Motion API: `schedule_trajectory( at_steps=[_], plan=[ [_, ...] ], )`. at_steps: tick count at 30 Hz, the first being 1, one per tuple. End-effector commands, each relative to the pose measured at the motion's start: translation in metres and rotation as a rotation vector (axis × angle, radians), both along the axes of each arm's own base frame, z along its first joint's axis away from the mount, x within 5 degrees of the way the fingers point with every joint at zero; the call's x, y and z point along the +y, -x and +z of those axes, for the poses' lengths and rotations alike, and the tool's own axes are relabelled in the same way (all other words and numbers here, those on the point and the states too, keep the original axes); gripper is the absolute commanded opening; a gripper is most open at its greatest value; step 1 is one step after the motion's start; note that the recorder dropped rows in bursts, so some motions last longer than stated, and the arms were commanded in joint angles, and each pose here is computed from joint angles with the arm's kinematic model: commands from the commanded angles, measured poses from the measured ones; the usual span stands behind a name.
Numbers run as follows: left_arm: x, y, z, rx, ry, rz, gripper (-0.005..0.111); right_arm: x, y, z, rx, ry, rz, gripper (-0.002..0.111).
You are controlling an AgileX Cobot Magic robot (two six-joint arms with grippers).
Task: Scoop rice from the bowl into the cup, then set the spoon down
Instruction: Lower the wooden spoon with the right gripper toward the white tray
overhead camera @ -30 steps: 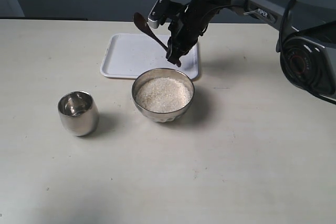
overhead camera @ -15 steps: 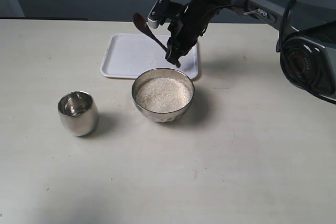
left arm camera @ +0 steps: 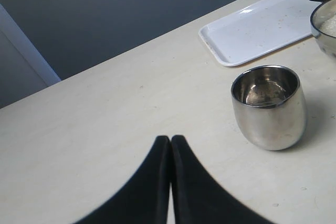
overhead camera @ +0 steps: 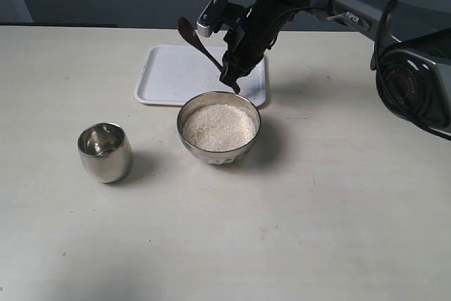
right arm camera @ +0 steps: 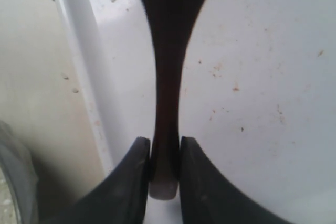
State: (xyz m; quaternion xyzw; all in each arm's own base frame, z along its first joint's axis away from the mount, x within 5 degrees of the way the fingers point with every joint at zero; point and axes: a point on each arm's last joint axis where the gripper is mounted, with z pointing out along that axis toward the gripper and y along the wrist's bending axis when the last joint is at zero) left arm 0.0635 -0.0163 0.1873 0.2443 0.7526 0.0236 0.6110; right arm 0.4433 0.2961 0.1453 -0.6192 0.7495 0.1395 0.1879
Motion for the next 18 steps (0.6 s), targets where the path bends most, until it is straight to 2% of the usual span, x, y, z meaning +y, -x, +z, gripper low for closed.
schedule_trajectory(
  at_steps=[1,18],
  plan=[
    [-0.0007,0.0006,-0.0003,-0.007,0.009,-0.011,0.000,-0.0019,-0.0005,0.0043,0.011,-0.010,-0.013,-0.001],
    [-0.0007,0.0006,-0.0003,-0.007,0.009,-0.011,0.000,-0.0017,0.0003,0.0044,0.038,-0.017,-0.045,-0.001]
  ],
)
